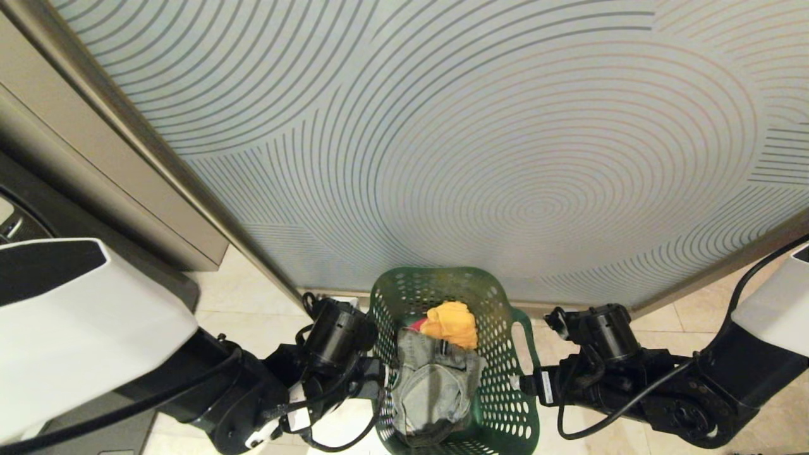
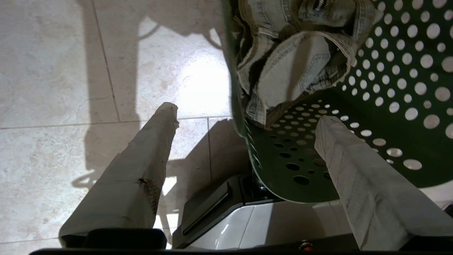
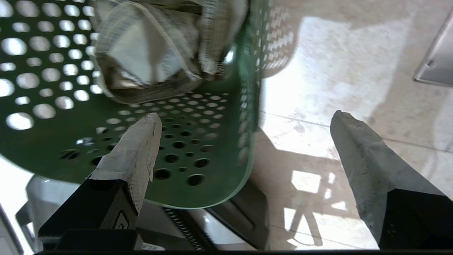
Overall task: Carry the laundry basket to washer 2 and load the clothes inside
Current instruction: Pick up the clothes basket and put it beside the washing machine
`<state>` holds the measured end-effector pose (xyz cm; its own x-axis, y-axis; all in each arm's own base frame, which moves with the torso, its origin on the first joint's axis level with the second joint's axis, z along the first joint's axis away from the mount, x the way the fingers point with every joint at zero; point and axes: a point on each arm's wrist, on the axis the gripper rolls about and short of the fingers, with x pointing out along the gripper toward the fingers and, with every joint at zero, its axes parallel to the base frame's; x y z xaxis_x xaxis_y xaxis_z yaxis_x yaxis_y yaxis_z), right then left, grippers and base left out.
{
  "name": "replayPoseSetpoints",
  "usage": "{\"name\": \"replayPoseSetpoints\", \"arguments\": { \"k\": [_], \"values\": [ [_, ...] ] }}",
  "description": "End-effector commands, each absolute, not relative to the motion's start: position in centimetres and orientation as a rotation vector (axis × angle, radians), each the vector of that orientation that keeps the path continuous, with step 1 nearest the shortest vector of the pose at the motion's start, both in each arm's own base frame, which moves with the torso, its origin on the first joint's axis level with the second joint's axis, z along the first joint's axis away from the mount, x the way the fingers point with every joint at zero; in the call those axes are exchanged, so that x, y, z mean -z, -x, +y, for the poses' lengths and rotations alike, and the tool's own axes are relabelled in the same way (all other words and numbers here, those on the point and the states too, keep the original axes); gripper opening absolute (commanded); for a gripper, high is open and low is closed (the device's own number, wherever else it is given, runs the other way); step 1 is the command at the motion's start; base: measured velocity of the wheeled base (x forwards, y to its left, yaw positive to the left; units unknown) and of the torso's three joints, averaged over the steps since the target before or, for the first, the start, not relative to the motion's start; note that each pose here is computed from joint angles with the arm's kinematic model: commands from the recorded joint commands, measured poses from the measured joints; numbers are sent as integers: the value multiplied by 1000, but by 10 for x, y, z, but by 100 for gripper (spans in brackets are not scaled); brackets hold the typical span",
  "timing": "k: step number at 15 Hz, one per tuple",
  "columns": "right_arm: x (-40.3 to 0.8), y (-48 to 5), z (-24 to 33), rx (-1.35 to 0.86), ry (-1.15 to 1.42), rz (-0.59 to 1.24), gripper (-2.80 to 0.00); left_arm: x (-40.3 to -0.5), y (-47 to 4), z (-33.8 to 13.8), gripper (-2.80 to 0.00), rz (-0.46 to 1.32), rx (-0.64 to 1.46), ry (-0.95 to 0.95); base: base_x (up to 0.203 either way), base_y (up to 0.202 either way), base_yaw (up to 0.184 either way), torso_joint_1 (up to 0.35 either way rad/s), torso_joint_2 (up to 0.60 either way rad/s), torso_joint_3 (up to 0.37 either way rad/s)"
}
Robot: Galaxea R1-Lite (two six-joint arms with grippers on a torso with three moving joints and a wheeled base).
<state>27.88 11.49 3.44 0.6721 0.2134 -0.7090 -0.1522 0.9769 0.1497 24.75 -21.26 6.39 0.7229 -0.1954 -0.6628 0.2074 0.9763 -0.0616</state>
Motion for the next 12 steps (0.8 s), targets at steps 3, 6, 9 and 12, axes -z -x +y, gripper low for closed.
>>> {"name": "replayPoseSetpoints", "arguments": {
  "k": [3,6,9,12],
  "values": [
    [-39,-299,100,-160,-91,761,0,-64,-241,-222,0,718,234,-37,0,0,0,0,0,0],
    [-29,-312,84,-130,-73,767,0,-67,-240,-221,0,711,224,-39,0,0,0,0,0,0],
    [-26,-326,87,-157,-90,697,0,-67,-239,-219,0,712,221,-43,0,0,0,0,0,0],
    [-27,-331,91,-167,-91,680,0,-70,-238,-219,0,707,222,-39,0,0,0,0,0,0]
  ]
}}
